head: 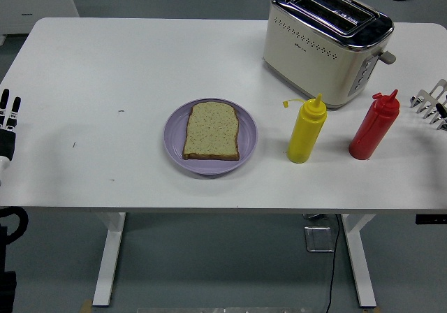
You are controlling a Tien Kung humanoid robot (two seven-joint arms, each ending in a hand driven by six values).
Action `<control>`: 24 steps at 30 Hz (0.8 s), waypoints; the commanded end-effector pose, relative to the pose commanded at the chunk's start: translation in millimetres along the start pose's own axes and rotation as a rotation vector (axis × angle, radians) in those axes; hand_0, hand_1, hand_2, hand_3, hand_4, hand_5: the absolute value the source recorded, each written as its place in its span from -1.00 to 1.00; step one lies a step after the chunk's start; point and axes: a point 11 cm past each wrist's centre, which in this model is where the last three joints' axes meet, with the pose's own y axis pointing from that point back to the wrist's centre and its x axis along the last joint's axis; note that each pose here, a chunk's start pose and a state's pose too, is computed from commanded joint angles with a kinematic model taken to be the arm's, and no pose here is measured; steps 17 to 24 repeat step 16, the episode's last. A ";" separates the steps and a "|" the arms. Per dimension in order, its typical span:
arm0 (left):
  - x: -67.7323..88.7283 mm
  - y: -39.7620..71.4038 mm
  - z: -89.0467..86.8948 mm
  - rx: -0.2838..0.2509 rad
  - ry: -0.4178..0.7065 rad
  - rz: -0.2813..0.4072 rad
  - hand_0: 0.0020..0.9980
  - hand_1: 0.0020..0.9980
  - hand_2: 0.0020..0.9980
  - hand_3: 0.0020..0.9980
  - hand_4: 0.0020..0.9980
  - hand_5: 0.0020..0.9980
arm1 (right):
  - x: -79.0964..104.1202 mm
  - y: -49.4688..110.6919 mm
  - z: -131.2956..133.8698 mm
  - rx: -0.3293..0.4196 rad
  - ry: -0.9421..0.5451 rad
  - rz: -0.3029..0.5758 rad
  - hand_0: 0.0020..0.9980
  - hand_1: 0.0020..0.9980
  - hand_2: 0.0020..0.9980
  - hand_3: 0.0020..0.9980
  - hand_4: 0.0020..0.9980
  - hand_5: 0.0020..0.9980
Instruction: Pick up the cup,pour liquid into bread,place the cup on the desk
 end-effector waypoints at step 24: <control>-0.2 -0.1 1.1 -0.003 -0.005 0.001 0.57 0.49 0.48 0.38 0.16 0.95 | 0.0 -0.5 -1.0 0.004 -0.004 0.002 0.46 0.33 0.36 0.42 0.20 0.35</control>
